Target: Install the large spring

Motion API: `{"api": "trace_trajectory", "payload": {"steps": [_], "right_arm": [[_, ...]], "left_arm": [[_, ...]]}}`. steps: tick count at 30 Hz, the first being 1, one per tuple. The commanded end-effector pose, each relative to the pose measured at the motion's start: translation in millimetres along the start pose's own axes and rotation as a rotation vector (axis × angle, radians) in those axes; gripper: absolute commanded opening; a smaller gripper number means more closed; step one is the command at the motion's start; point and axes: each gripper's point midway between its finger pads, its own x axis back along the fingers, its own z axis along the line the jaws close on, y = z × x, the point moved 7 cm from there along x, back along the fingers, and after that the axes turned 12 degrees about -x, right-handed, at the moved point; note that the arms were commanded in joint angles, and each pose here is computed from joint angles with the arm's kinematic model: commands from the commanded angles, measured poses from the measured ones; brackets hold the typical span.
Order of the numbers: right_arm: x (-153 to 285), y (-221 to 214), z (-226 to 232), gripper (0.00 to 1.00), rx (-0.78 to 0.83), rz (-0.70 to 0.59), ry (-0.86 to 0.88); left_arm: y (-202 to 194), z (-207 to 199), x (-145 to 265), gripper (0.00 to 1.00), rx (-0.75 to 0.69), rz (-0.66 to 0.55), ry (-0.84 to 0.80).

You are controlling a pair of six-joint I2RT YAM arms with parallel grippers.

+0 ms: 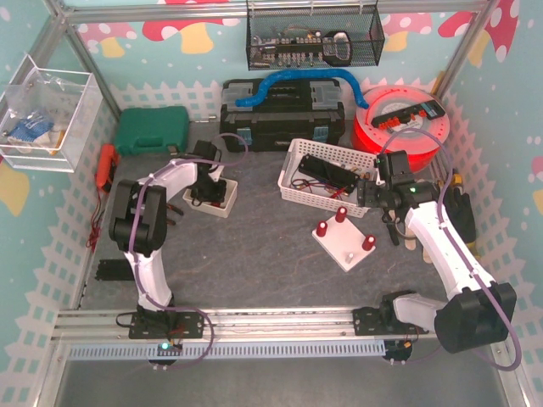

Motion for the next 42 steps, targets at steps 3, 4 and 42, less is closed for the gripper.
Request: {"api": "trace_trajectory", "payload": {"steps": [3,4,42], "right_arm": [[4,-1,2,0.88,-0.011,-0.002,0.029],[6,0,3,0.88,-0.014,-0.004,0.040],[90,-62,66,0.65,-0.105,0.192,0.940]], "left_arm": [[22,5,16,0.12,-0.009,-0.077,0.038],[26,5,22,0.11,-0.007,-0.097,0.040],[-88,-246,166,0.07,-0.932,-1.114,-0.210]]}}
